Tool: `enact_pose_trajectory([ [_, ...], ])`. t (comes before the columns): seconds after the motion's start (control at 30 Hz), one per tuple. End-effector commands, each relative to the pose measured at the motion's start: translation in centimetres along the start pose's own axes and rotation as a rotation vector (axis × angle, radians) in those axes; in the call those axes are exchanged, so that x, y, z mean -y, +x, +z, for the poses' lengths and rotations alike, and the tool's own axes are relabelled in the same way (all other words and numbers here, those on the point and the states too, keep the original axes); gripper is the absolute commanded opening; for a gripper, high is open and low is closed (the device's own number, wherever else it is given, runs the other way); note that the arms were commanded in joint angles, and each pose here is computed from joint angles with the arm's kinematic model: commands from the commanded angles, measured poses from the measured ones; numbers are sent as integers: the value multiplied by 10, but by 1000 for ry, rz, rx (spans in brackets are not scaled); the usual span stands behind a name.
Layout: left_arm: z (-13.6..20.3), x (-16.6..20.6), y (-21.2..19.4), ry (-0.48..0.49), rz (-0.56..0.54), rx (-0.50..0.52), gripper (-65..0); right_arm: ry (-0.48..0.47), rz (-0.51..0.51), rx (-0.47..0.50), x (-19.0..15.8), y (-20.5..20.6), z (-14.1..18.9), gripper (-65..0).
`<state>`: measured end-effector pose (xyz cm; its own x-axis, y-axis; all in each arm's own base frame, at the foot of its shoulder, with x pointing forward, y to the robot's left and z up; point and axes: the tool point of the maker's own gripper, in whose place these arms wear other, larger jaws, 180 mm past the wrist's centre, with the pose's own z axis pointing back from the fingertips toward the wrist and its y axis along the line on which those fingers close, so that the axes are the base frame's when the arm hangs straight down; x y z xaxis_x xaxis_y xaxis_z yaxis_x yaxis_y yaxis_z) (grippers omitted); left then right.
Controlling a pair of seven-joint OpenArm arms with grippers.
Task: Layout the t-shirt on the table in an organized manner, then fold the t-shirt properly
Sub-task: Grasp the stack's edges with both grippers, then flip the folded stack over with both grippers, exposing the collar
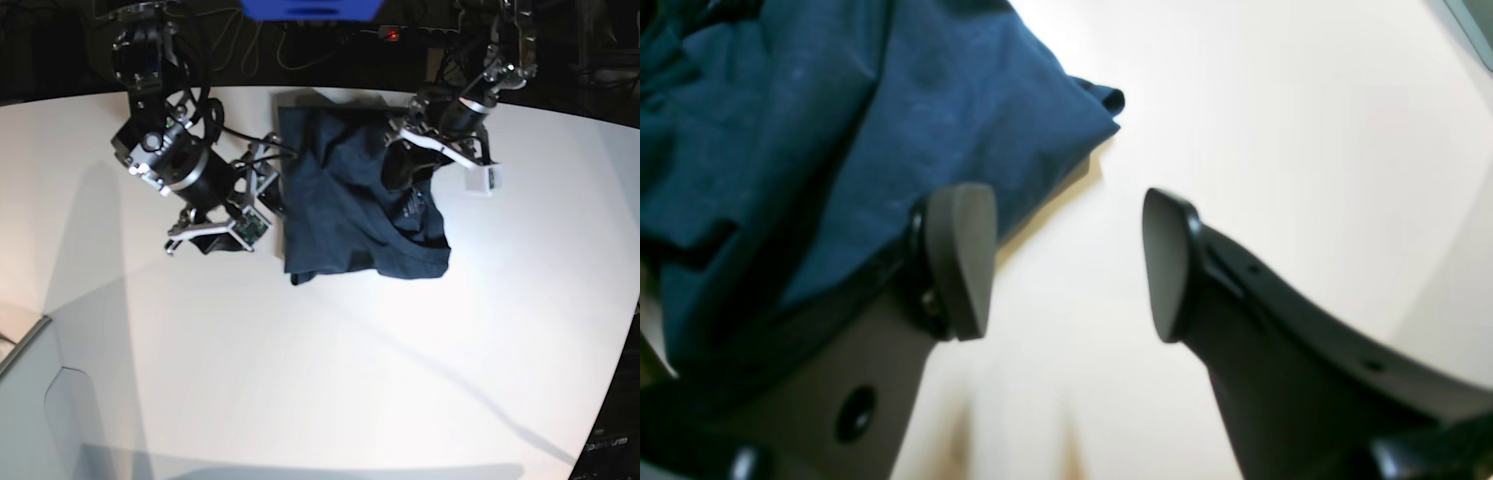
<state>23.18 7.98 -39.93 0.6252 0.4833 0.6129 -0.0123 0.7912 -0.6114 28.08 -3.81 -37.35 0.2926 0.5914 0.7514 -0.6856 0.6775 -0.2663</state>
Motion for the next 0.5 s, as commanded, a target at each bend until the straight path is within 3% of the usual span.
enact_pose_trajectory([
  [0.0,1,8,7,-25,1,29,-402,4,9,49,1,14,2,-299],
  [0.47,7,-1,0,-1,10,17,-402,16,0,35,-6,8,3,-300],
])
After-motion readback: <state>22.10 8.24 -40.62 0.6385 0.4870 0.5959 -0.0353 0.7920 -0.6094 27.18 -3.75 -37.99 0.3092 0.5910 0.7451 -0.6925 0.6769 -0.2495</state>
